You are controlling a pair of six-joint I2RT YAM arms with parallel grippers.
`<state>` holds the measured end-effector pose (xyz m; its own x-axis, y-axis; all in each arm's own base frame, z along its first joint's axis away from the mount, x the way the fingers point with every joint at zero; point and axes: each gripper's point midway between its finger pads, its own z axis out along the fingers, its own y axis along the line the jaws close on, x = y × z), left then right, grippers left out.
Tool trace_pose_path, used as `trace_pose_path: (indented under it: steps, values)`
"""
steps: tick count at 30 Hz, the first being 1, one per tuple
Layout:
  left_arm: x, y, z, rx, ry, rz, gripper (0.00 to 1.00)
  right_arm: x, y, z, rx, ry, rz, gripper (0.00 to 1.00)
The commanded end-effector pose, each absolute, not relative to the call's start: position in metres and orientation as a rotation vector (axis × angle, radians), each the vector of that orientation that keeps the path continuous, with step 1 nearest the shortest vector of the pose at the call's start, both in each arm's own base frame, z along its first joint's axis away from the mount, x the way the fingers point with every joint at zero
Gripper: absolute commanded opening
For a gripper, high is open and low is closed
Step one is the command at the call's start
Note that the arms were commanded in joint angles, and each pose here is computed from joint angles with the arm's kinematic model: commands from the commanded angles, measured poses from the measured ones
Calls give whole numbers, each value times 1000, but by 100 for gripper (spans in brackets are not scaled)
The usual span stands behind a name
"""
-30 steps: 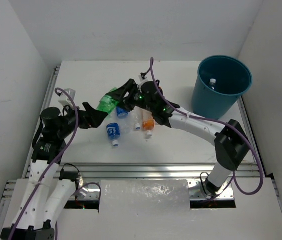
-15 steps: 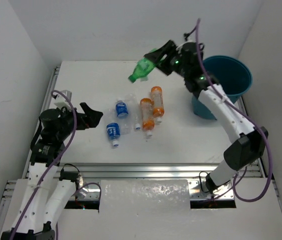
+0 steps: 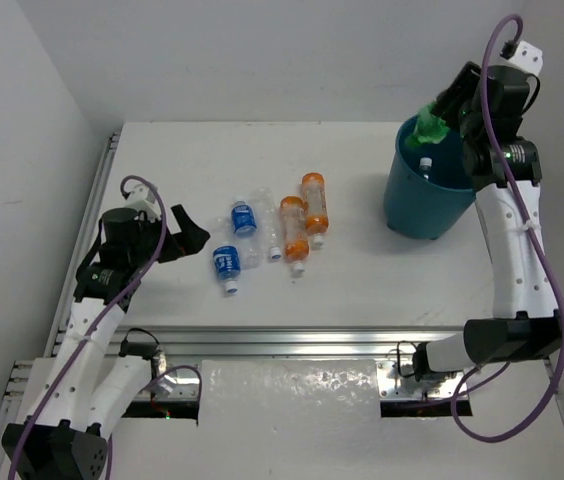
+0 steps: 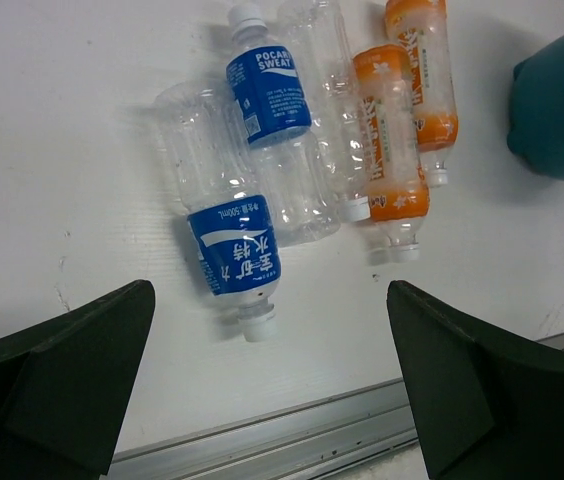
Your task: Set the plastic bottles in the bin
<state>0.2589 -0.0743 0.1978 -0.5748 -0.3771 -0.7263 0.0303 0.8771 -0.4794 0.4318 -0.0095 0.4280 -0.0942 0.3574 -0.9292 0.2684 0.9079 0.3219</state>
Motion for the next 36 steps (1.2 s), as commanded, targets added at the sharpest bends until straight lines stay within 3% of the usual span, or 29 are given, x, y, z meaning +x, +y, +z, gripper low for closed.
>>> trace_pose_path:
  steps: [1, 7, 10, 11, 12, 13, 14, 21, 26, 36]
  values:
    - [265, -76, 205, -244, 2083, -571, 100, 422, -54, 408, 574, 1708, -122, 0]
    - [269, -72, 194, -286, 2131, -546, 100, 421, -90, 382, 665, 1757, -309, 1]
    - [274, -67, 183, -338, 2177, -500, 100, 429, -89, 385, 620, 1759, -311, 10]
    - [275, -67, 180, -355, 2194, -491, 100, 430, -88, 387, 612, 1761, -308, 42]
    - [277, -68, 172, -372, 2222, -484, 100, 431, -90, 387, 609, 1765, -322, 68]
    - [279, -69, 169, -379, 2235, -482, 100, 432, -91, 395, 606, 1754, -321, 88]
    - [280, -70, 165, -392, 2245, -476, 100, 431, -91, 394, 601, 1773, -330, 99]
    - [291, -92, 141, -493, 2274, -424, 99, 420, -75, 402, 588, 1840, -240, 99]
    - [294, -100, 128, -511, 2300, -335, 96, 389, -20, 404, 448, 1880, -2, 99]
    - [309, -111, 77, -519, 2371, -243, 83, 342, 50, 322, 249, 2010, 164, 99]
